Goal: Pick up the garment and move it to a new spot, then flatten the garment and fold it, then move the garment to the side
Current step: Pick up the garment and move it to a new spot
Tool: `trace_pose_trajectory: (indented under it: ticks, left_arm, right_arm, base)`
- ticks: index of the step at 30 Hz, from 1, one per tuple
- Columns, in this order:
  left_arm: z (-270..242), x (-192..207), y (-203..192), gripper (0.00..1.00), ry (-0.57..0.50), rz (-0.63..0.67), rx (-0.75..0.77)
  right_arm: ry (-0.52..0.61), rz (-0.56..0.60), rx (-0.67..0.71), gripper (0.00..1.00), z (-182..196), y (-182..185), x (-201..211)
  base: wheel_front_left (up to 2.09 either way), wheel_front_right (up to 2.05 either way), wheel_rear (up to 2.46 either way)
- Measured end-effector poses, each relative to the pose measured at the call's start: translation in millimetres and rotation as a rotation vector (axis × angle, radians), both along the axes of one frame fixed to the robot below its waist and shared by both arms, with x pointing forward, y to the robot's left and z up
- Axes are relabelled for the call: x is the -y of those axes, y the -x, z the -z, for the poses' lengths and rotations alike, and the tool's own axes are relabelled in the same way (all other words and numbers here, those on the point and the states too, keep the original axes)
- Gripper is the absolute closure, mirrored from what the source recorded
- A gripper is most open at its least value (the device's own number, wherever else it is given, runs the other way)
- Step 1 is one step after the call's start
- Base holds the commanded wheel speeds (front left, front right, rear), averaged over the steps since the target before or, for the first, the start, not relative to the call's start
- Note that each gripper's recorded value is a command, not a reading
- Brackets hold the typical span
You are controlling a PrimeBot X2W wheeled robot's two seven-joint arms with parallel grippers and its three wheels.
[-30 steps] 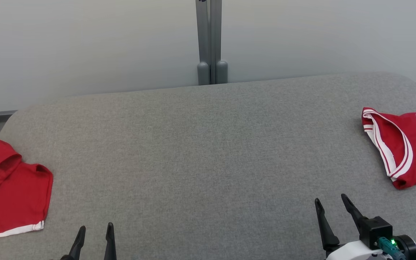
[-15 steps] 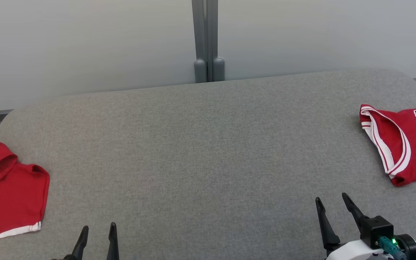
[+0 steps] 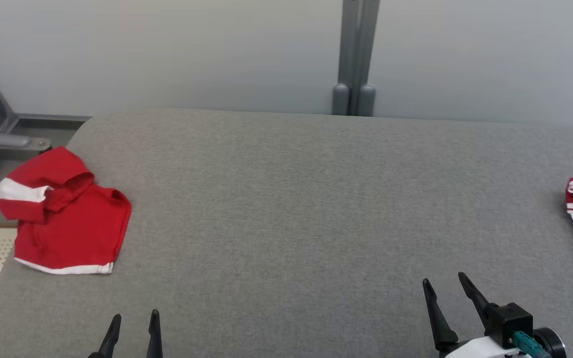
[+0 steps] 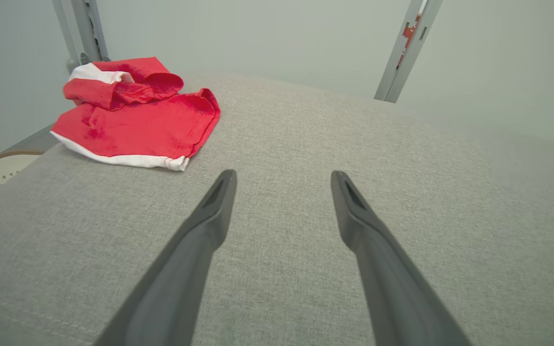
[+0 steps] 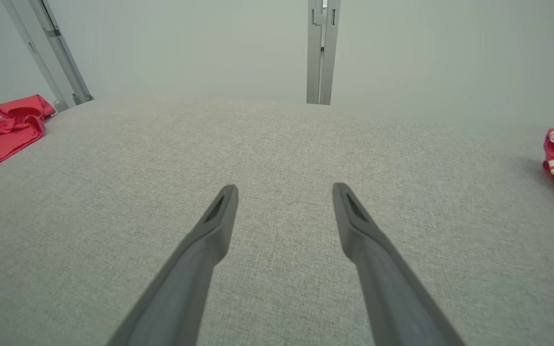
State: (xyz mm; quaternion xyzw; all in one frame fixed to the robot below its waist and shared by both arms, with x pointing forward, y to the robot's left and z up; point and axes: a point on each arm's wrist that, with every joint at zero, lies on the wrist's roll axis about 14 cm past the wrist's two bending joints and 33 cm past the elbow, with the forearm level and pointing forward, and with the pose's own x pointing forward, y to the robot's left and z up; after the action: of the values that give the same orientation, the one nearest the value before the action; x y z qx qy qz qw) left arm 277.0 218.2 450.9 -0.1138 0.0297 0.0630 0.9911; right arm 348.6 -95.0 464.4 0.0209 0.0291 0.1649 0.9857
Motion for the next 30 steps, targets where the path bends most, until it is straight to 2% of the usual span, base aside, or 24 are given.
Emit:
trace_pose_trajectory:
  ticks: [8, 14, 20, 27, 30]
  left_arm:
    - [12.0, -44.3, 54.1, 0.0, 0.01, -0.197, -0.032]
    - [7.6, -52.2, 61.0, 0.0, 0.017, -0.239, -0.015]
    - [-7.2, -50.5, 8.6, 0.0, 0.017, -0.176, 0.019]
    - [-59.0, -91.9, -96.8, 0.0, 0.027, -0.122, 0.015]
    - [-65.8, -116.9, -130.6, 0.0, 0.005, -0.12, -0.05]
  right_arm:
    - [-0.002, -0.198, 0.021, 0.0, -8.5, -11.3, -65.6]
    - [0.007, -0.259, 0.018, 0.0, -6.8, -11.8, -85.2]
    - [0.037, -0.28, 0.08, 0.0, -19.9, -31.6, -95.5]
    - [0.064, -0.316, 0.233, 0.0, -54.4, -86.2, -123.1]
    - [0.049, -0.313, 0.259, 0.0, -56.3, -111.4, -129.0]
  base:
    - [0.0, 0.0, 0.0]
    - [0.0, 0.0, 0.0]
    - [0.0, 0.0, 0.0]
    - [0.0, 0.0, 0.0]
    - [0.0, 0.0, 0.0]
